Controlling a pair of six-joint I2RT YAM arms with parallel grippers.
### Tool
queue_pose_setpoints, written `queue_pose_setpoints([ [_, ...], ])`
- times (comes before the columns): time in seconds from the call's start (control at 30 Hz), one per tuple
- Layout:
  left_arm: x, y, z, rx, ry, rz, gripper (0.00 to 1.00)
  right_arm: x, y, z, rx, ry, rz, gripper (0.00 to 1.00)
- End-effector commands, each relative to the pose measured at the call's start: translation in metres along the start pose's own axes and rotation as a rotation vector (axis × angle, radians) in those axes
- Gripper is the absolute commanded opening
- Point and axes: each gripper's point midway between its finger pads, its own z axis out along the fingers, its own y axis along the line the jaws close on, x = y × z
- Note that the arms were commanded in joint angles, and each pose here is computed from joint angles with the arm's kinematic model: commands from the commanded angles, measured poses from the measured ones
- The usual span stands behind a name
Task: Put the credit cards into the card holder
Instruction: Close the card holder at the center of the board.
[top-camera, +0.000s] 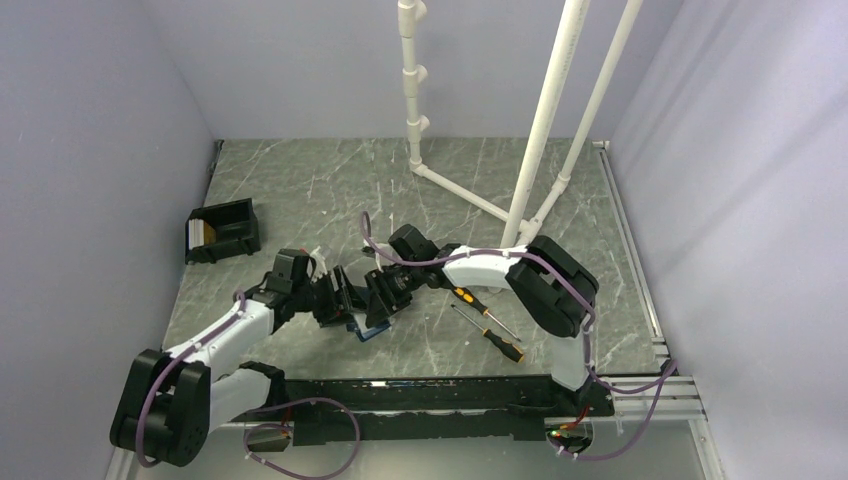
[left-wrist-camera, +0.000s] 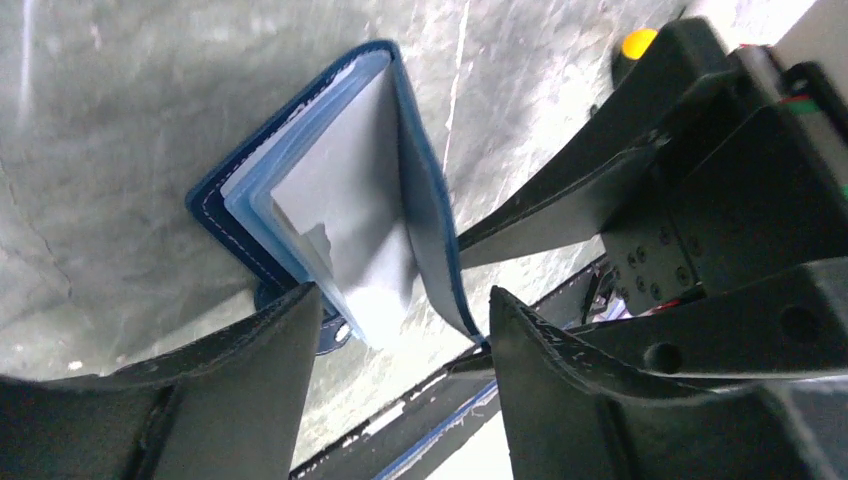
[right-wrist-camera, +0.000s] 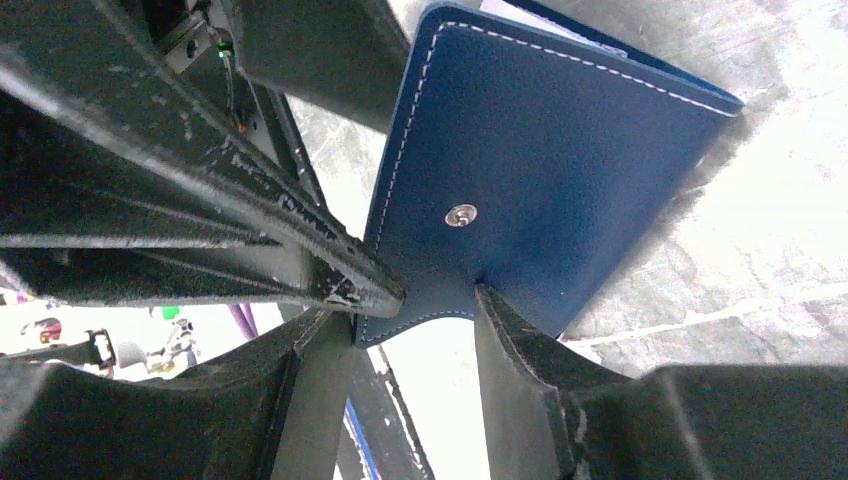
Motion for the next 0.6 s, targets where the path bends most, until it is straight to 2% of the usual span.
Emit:
queue_pose_setpoints([
  [0.0, 0.026, 0.001, -0.006, -0.003, 0.096, -0.129, 0.65, -0.006, -0.008, 0.001, 0.02, 0.014, -0.046, 0.48],
  [0.1, 0.035, 0.006, -0.008, -0.014, 0.104, -0.174, 0.63, -0.006, -0.005, 0.001, 0.007, 0.028, -0.053, 0.49],
  [0.2, 0.039, 0.021, -0.012, -0.096, 0.082, -0.216, 0.64, -0.009, 0.001, 0.0, -0.012, 0.023, -0.055, 0.5],
  [0.3, 0.043, 0.029, -0.014, -0.15, 0.083, -0.272, 0.54, -0.012, 0.006, -0.002, -0.021, 0.017, -0.059, 0.51],
  [0.33, 0.042, 0.029, -0.016, -0.168, 0.079, -0.278, 0.52, -0.014, 0.007, -0.003, -0.021, 0.014, -0.061, 0.52],
  [0.47, 0.039, 0.031, -0.021, -0.196, 0.051, -0.272, 0.59, -0.016, 0.006, -0.002, -0.018, 0.017, -0.069, 0.54],
  [0.57, 0.03, 0.026, -0.028, -0.187, -0.005, -0.251, 0.52, -0.017, 0.009, -0.002, -0.031, 0.019, -0.073, 0.55],
])
